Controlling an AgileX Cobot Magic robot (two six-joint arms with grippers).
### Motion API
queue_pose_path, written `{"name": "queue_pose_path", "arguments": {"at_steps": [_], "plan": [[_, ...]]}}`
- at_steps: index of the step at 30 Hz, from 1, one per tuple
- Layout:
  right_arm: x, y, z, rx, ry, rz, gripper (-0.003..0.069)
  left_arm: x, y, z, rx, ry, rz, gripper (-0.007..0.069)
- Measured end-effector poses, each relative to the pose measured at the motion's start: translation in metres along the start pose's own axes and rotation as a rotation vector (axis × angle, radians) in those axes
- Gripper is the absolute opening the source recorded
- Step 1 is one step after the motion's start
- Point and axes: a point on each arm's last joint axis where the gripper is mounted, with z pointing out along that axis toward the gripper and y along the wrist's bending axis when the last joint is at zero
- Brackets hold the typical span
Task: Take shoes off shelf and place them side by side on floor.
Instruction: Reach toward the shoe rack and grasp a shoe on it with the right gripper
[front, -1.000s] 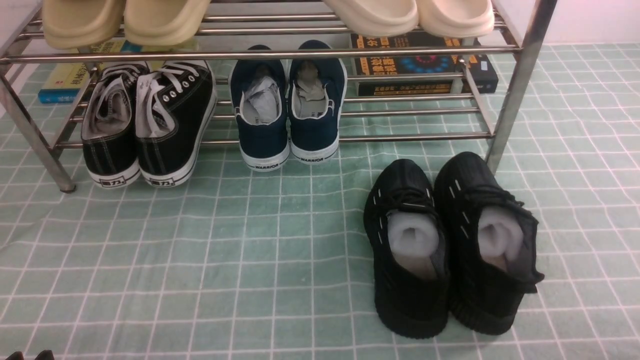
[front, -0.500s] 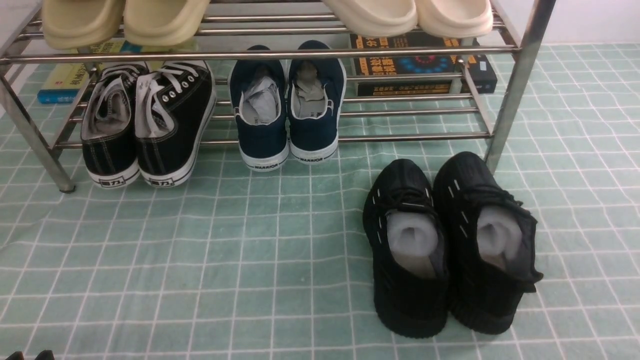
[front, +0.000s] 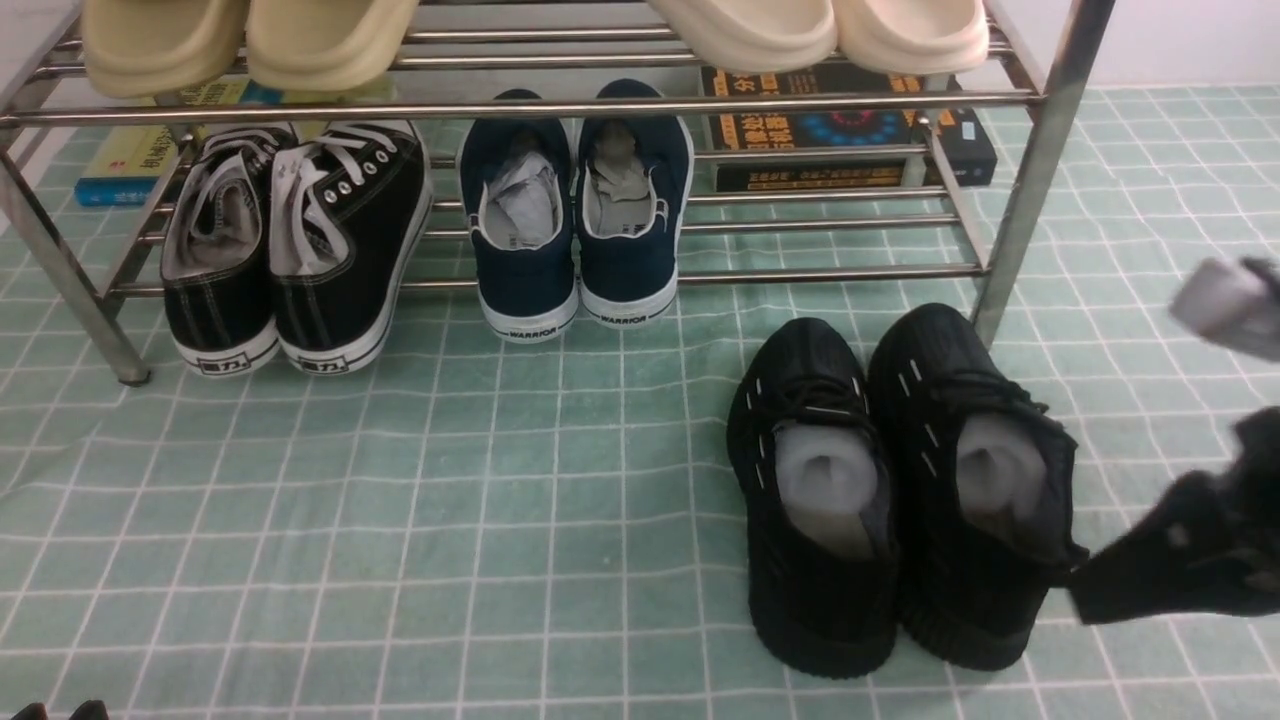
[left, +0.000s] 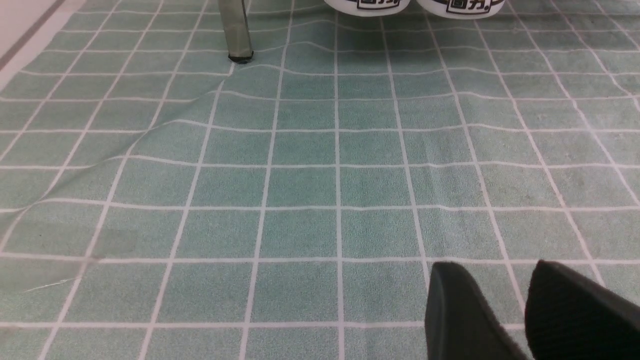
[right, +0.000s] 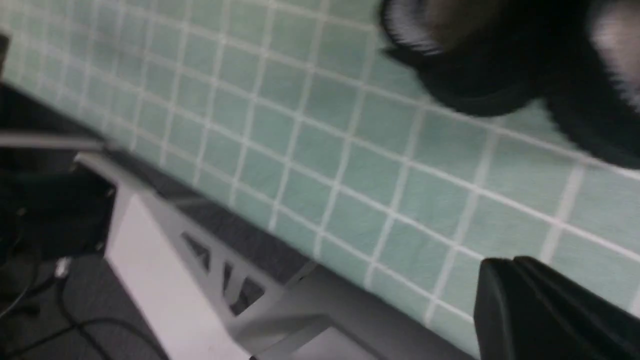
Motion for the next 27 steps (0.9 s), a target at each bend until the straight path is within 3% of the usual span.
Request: {"name": "queue_pose_path", "arguments": {"at_steps": [4,7,11,14,17,22,27], "plan": [[-0.027,0.022,0.035,-0.042,0.129,-0.084,0.0006,0.000,0.000,0.000,0.000,0.000,0.000,0.0242],[-0.053,0.039,0.066,0.024,0.222,-0.116,0.0025,0.000,0.000,0.000,0.000,0.000,0.000,0.0242],[-0.100,0.062,0.098,0.231,0.215,-0.163,0.0108,0.000,0.000,0.000,0.000,0.000,0.000,0.0242],[-0.123,0.073,0.102,0.320,0.148,-0.184,0.0165,0.000,0.000,0.000,0.000,0.000,0.000,0.0242],[-0.156,0.084,0.105,0.410,0.008,-0.152,0.0272,0.000,0.000,0.000,0.000,0.000,0.000,0.0242],[-0.200,0.089,0.114,0.436,-0.268,-0.126,0.0386,0.000,0.000,0.000,0.000,0.000,0.000,0.0242],[-0.219,0.075,0.142,0.433,-0.410,-0.075,0.0417,0.000,0.000,0.000,0.000,0.000,0.000,0.0242]]}}
